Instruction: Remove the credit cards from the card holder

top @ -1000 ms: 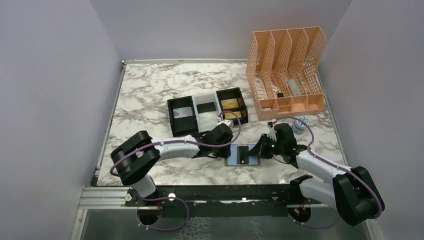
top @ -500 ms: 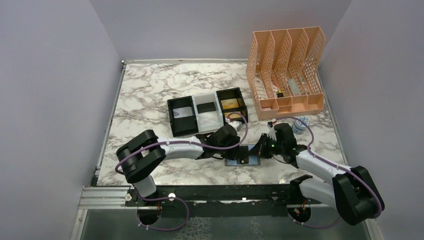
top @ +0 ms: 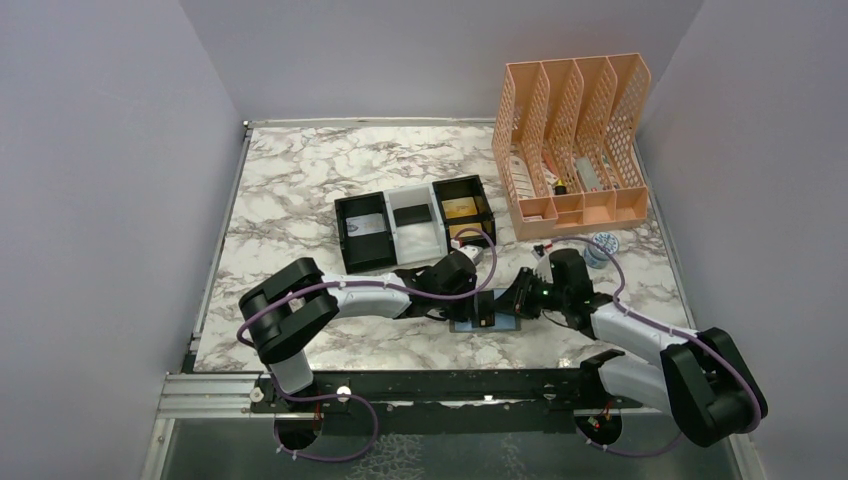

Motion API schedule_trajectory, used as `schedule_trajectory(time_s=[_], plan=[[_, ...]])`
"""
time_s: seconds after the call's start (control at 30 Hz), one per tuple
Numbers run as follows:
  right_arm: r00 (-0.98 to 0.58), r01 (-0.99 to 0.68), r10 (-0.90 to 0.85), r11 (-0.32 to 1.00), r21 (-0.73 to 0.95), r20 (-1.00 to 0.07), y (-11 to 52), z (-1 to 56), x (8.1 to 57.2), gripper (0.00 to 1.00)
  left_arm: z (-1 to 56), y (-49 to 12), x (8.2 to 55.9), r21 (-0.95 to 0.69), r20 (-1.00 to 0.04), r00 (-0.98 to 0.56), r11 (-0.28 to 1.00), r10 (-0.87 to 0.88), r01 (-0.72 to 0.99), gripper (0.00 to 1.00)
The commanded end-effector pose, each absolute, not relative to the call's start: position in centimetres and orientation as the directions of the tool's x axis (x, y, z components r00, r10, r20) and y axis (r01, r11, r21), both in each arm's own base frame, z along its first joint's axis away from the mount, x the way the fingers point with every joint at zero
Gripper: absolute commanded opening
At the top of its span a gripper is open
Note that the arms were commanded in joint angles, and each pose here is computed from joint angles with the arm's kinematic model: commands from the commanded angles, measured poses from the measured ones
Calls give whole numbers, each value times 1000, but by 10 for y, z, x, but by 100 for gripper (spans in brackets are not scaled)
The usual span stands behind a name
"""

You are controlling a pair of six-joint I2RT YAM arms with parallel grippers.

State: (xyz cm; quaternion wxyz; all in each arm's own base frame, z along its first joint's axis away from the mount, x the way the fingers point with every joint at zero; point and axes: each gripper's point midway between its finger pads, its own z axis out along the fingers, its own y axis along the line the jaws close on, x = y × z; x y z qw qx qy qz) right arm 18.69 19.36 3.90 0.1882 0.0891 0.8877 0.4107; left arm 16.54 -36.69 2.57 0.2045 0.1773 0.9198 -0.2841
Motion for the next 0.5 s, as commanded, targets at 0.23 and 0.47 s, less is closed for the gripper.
schedule_trajectory(time_s=[0.23, 0.47], plan=[[-922, 19, 328, 568, 823, -205, 202, 37, 180, 16, 1, -347, 161, -366, -437, -864, 828, 251, 426, 14], [-911, 3, 344, 558, 830, -228, 203, 42, 185, 8, 1, -344, 162, -359, -443, -863, 835, 242, 418, 13]])
